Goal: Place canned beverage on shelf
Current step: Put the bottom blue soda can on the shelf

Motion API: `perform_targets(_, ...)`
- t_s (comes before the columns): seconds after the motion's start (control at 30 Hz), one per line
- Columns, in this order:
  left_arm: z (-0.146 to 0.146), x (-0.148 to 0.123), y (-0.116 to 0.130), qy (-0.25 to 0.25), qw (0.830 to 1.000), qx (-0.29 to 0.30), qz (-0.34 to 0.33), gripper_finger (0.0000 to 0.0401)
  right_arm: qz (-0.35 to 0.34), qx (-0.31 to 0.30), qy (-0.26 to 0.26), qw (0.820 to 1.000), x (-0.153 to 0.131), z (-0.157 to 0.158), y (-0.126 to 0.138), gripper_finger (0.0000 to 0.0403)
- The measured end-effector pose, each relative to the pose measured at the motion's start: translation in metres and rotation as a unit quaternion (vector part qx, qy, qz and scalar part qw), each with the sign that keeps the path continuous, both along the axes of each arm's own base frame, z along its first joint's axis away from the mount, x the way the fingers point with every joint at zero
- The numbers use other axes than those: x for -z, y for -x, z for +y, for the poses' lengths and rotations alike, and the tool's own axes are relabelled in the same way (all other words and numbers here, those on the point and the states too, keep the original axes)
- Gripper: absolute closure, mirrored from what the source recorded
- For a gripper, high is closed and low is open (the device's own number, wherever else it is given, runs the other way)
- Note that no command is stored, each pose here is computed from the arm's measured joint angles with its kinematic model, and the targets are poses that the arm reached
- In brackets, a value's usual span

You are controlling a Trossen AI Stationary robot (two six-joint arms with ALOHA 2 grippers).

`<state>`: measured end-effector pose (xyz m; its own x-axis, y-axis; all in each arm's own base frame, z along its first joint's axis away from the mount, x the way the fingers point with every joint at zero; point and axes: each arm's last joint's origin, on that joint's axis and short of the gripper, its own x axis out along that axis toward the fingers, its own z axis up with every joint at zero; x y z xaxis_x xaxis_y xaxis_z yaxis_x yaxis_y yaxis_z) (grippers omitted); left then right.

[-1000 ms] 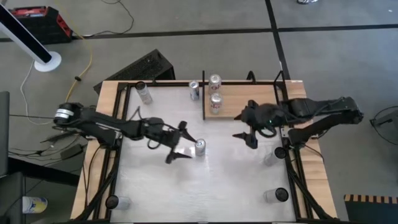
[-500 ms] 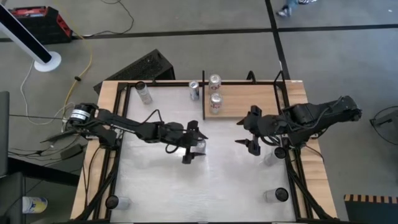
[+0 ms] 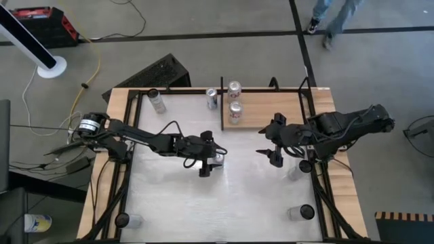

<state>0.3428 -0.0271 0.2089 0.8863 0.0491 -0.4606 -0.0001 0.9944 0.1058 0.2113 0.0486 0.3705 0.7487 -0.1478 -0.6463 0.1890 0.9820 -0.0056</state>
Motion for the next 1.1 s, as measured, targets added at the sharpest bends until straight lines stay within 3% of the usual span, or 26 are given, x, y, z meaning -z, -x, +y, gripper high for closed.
perform_targets(0.3,0.0,0.006,-0.002,0.012,1.0,-0.009,0.005,0.0088,-0.001,0.004,0.0,1.0,0.0,0.0,0.0,0.0033)
perform_targets(0.5,0.0,0.006,-0.002,0.003,1.0,0.003,0.009,0.0179,-0.002,0.008,0.002,1.0,0.0,0.0,0.0,0.0033)
perform_targets(0.57,-0.001,0.006,-0.002,-0.006,1.0,0.017,0.01,0.0184,-0.002,0.009,0.002,1.0,0.0,0.0,0.0,0.0033)
perform_targets(0.77,-0.007,0.003,0.0,-0.033,0.988,0.151,0.005,0.0184,-0.004,0.017,-0.008,1.0,0.0,0.0,0.0,0.0033)
perform_targets(0.93,-0.015,0.0,0.007,-0.043,0.949,0.313,-0.011,0.0184,-0.004,0.018,-0.007,1.0,0.0,0.0,0.0,0.0033)
perform_targets(1.1,-0.017,0.003,0.011,-0.058,0.922,0.384,-0.013,0.0184,0.005,0.018,-0.004,1.0,0.004,0.001,-0.004,0.0033)
